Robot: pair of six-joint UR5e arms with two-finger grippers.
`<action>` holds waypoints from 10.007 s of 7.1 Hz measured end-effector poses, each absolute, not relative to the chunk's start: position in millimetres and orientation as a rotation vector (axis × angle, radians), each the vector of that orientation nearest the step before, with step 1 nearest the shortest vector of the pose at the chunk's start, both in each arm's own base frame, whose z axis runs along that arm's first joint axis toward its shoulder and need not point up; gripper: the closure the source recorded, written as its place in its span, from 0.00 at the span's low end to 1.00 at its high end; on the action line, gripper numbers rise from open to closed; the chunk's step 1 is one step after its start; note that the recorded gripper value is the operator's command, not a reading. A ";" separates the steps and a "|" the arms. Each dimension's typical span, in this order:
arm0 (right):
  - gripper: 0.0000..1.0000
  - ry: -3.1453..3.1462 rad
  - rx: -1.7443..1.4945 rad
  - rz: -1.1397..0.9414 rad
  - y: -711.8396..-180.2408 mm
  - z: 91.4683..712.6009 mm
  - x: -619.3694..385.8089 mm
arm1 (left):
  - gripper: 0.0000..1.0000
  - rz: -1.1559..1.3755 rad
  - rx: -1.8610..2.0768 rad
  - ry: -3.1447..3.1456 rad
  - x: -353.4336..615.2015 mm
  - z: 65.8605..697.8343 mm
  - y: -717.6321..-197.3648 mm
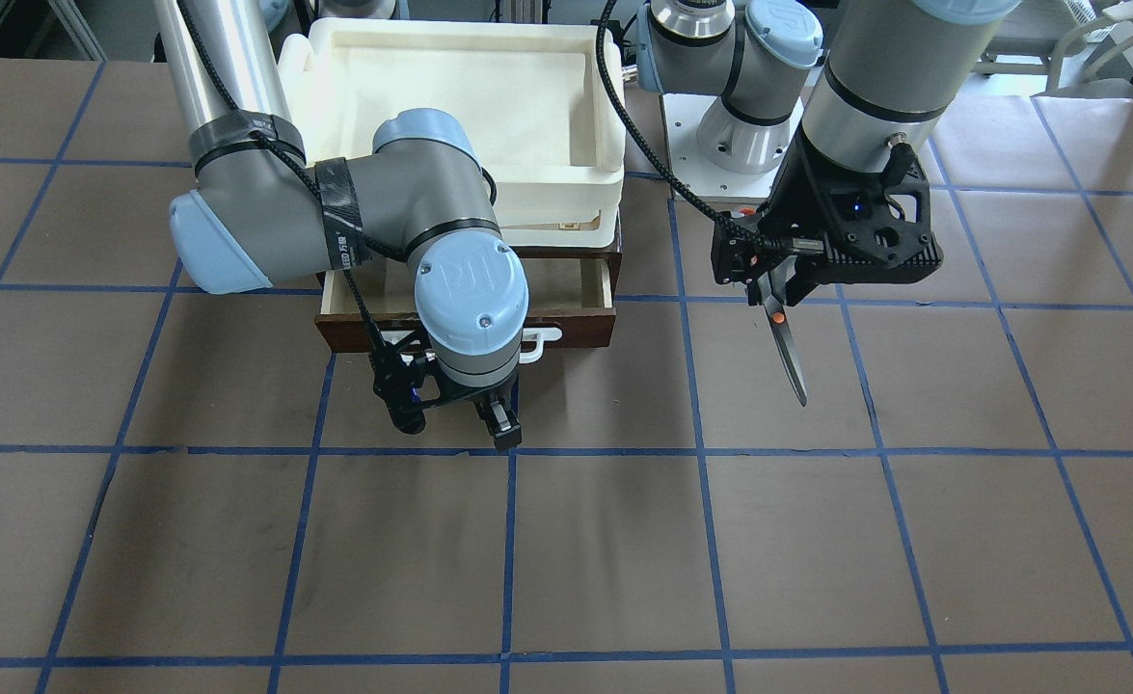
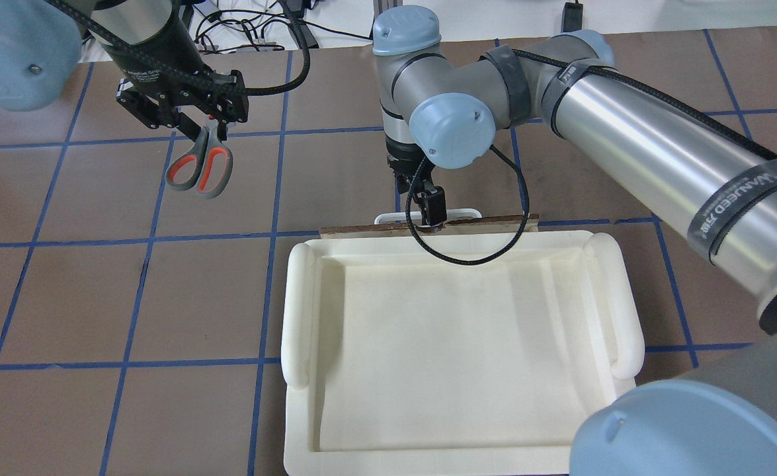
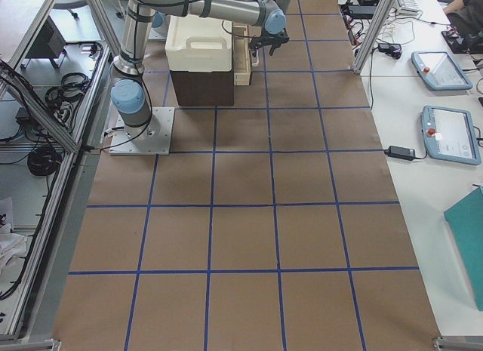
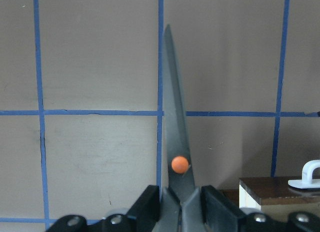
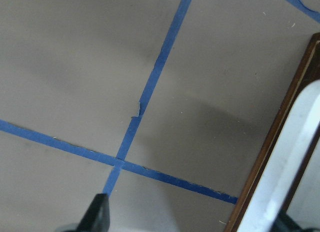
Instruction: Place scissors in drawer with both arms
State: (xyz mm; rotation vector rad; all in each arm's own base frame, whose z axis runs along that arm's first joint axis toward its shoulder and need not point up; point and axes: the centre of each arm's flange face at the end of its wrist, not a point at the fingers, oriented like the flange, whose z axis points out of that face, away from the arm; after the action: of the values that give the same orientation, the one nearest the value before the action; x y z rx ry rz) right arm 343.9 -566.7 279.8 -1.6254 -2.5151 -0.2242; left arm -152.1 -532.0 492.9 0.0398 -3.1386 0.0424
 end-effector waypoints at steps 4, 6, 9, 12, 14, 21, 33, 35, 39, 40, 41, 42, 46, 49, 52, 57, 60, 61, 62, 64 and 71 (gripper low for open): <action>0.00 -2.549 -1.608 -0.189 -584.5 286.6 339.8 | 0.71 0.050 0.037 -3.132 -153.7 496.1 -528.6; 0.00 -2.560 -1.606 -0.181 -592.2 288.8 337.3 | 0.71 0.063 0.036 -3.125 -154.3 500.7 -525.6; 0.00 -2.581 -1.595 -0.172 -603.7 289.2 339.6 | 0.71 0.067 0.032 -3.110 -155.7 502.7 -524.3; 0.00 -2.598 -1.588 -0.162 -615.1 287.9 339.4 | 0.71 0.072 0.031 -3.106 -156.0 504.6 -523.1; 0.00 -2.608 -1.584 -0.158 -621.6 288.1 335.0 | 0.71 0.067 0.033 -3.107 -156.0 502.7 -524.3; 0.00 -2.653 -1.553 -0.141 -632.7 289.2 333.0 | 0.71 0.072 0.033 -3.105 -156.3 504.2 -524.2; 0.00 -3.102 -0.114 0.115 -582.6 492.8 193.7 | 0.69 0.100 -0.174 -3.067 -163.2 511.8 -521.5; 0.00 -3.104 0.012 0.131 -583.0 505.1 164.8 | 0.69 0.108 -0.491 -3.046 -161.5 511.9 -521.4; 0.00 -3.107 0.026 0.159 -578.4 514.5 160.1 | 0.70 0.075 -1.300 -2.837 -162.0 505.5 -521.3; 0.00 -3.106 0.024 0.169 -576.9 517.0 160.8 | 0.70 0.053 -1.507 -2.733 -164.9 502.1 -520.6; 0.00 -3.107 0.023 0.172 -576.3 517.9 161.2 | 0.71 0.031 -1.678 -2.632 -167.9 499.8 -519.0; 0.00 -3.109 0.024 0.176 -574.7 520.1 161.5 | 0.72 0.017 -1.815 -2.539 -170.0 498.0 -518.5; 0.00 -3.125 0.028 0.175 -563.5 529.6 159.9 | 0.75 0.004 -2.084 -2.302 -189.8 487.4 -519.1; 0.00 -3.153 0.030 0.132 -549.3 530.6 160.3 | 0.76 -0.010 -2.149 -2.221 -241.2 474.7 -508.8; 0.00 -3.164 0.028 0.118 -546.3 528.0 160.7 | 0.78 -0.042 -2.186 -2.148 -309.1 447.4 -504.8; 0.00 -3.166 0.021 0.113 -544.9 524.4 158.2 | 0.80 -0.093 -2.181 -2.099 -400.9 367.8 -501.5; 0.00 -3.157 0.020 0.103 -542.2 520.7 156.9 | 0.79 -0.070 -2.134 -2.051 -425.4 349.0 -492.7; 0.00 -3.156 0.020 0.106 -541.2 521.9 156.8 | 0.79 -0.075 -2.131 -2.045 -430.5 345.0 -488.9; 0.00 -3.156 0.020 0.107 -540.8 522.3 156.7 | 0.78 -0.086 -2.129 -2.043 -433.5 340.2 -486.7; 0.00 -3.154 0.019 0.105 -540.4 522.5 156.5 | 0.09 -0.102 -2.132 -2.042 -437.7 335.8 -483.1; 0.00 -3.155 0.018 0.102 -540.2 521.8 156.6 | 0.00 -0.065 -2.148 -2.142 -411.1 370.5 -494.1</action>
State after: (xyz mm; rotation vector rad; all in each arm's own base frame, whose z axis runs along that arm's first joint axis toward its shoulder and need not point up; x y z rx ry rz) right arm 156.6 -540.2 521.8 0.0176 -3.1550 0.1023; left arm -411.1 -494.1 370.5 -2.1483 -2.1419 -0.0649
